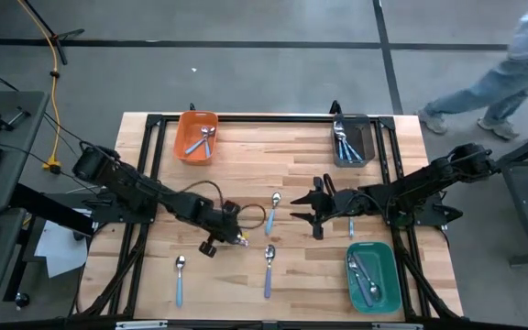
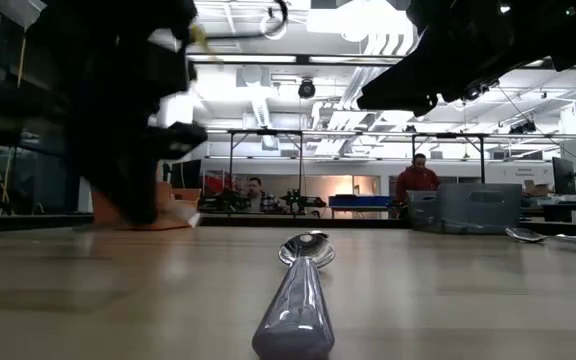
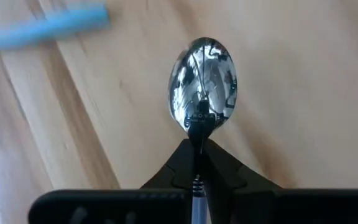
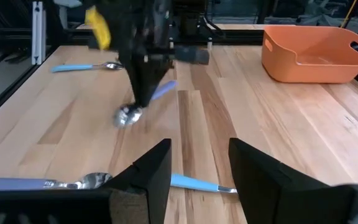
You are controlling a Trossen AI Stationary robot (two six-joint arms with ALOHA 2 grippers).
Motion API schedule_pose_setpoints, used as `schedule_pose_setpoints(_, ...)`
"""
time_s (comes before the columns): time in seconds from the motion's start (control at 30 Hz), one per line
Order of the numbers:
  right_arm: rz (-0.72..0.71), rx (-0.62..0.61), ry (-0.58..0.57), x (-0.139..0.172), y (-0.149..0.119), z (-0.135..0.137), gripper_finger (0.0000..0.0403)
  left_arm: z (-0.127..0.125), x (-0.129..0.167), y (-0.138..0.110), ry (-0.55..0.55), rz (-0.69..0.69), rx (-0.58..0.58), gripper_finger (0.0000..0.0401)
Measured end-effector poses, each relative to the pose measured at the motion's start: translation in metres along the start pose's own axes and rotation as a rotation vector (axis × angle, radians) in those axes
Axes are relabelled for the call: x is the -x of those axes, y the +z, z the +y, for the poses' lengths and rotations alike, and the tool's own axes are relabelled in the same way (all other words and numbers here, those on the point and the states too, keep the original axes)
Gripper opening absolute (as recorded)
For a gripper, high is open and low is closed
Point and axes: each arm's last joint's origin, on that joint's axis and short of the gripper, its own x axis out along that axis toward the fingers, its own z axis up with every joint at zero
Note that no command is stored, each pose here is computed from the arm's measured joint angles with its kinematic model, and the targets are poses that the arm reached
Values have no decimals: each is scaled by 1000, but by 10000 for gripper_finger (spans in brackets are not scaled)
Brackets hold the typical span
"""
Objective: Sort silverware by color (type)
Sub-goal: Put the purple spoon into the green bin
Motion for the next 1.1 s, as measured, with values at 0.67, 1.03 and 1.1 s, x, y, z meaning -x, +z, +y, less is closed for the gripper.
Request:
schedule_pose_setpoints(0.67, -193, -42, -11, -28, 5, 16, 184, 45, 71, -30, 294, -1099, 248, 4)
schedule_pose_setpoints(1.03, -278, -38, -220, -100, 47, 28, 267, 47, 80, -27, 362, -1236, 196, 4)
schedule_pose_setpoints(1.1, -289, -13, -239, -106, 52, 29, 265, 47, 81, -27, 366, -1247, 194, 4)
